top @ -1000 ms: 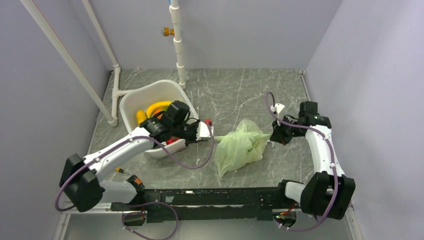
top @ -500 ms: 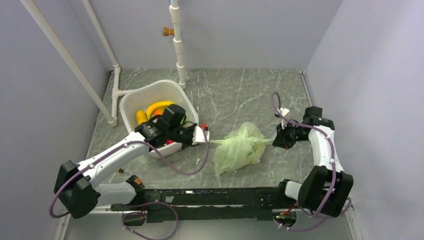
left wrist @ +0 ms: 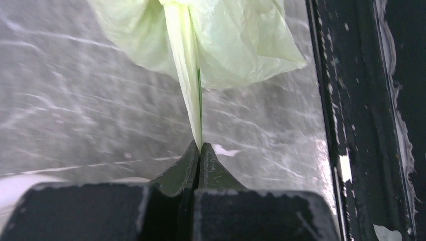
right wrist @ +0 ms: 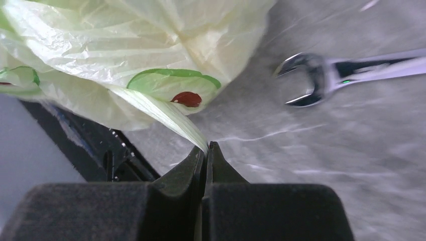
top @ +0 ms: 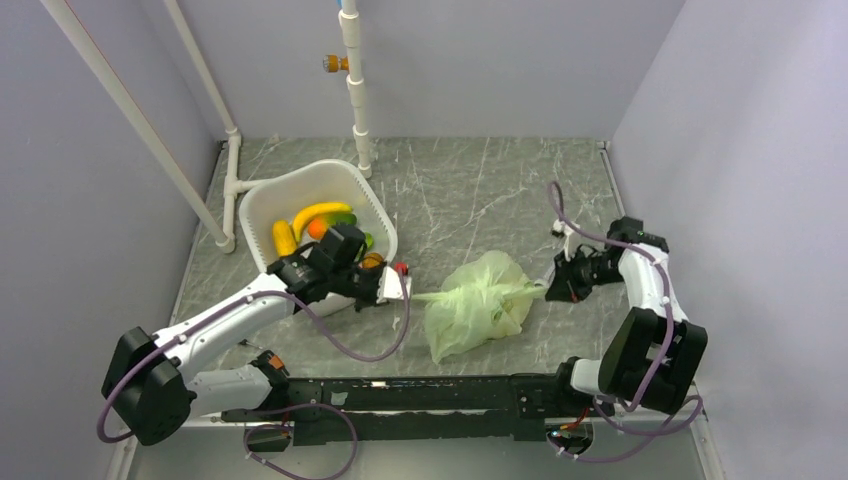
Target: Place the fake fruits into the plastic bag and tie a complex knot
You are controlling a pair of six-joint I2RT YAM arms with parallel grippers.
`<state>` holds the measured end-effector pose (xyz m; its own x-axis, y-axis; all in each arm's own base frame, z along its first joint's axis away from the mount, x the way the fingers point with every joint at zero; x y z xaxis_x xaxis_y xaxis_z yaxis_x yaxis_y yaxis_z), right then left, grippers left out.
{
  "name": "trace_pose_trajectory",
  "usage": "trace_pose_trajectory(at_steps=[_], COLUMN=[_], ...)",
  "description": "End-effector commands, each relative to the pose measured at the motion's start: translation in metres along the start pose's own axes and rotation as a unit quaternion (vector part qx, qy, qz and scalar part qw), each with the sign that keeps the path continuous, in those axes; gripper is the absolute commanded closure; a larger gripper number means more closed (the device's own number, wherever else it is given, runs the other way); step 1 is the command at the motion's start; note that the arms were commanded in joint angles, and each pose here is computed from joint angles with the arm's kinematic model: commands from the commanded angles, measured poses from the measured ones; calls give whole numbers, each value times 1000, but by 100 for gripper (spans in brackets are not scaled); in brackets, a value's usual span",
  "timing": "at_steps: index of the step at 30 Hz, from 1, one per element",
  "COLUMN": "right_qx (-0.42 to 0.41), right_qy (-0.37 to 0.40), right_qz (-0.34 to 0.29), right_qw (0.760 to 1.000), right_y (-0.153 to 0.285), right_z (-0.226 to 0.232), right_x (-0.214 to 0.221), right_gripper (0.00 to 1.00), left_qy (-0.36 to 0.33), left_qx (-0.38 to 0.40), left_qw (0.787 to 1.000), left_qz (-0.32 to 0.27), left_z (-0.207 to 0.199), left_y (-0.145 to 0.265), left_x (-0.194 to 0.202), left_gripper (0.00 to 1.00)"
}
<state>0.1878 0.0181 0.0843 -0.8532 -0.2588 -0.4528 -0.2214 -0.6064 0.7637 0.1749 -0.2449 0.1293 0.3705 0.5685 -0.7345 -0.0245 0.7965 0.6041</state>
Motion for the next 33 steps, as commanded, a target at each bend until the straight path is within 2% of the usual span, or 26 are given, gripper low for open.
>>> trace_pose_trajectory(at_steps=[1, 3, 8, 12, 14, 21, 22, 24, 25, 26, 27, 30, 33], right_qx=[245, 249, 255, 253, 244, 159, 142, 106, 97, 84, 75, 56, 38], right_qy=[100, 101, 95, 96, 100, 103, 107, 114, 116, 116, 117, 100, 61], right_qz=[-48, -51, -4, 11, 5, -56, -59, -65, -74, -86, -97, -153, -209], right_qw=[963, 962, 962, 963, 965, 980, 982, 986, 986, 986, 986, 982, 975], right_y=[92, 91, 56, 47, 48, 72, 75, 81, 87, 91, 96, 114, 131], right_z=[-83, -89, -115, -116, -110, -57, -48, -28, -20, -11, -2, 20, 32], right_x=[-71, -76, -38, -21, -23, -64, -68, -73, -79, -85, -91, -118, -152], right_gripper=[100, 100, 100, 100, 100, 98, 84, 46, 32, 22, 18, 2, 0], left_qy=[87, 100, 92, 103, 111, 107, 111, 113, 115, 115, 116, 133, 164], left_qx=[-21, -13, 18, 26, 28, 7, 15, 22, 17, 11, 3, -25, -63], left_qw=[994, 992, 987, 982, 982, 992, 992, 993, 993, 993, 993, 990, 983], left_qz=[64, 74, 129, 156, 150, 66, 55, 28, 14, 3, -6, -34, -49], left_z=[5, 6, -27, -43, -44, -3, 0, 10, 17, 23, 31, 58, 97], left_y=[50, 51, 38, 36, 35, 43, 45, 49, 53, 55, 59, 73, 89], left_x=[-9, -5, 51, 71, 67, 0, -10, -32, -44, -54, -63, -88, -108], left_gripper=[100, 100, 100, 100, 100, 100, 93, 44, 17, 4, 1, 1, 1])
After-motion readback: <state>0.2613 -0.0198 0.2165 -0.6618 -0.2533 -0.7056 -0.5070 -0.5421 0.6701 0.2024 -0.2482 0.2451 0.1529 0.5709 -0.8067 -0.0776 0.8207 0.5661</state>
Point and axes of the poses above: each gripper's point midway between its finger pads, its own y axis back along the fingers, its own z axis along the line the jaws close on, x = y × z, the point moved 1 cm from there along y, back along the fingers, and after that the axes turned 10 degrees about -y, right-handed, at the moved point
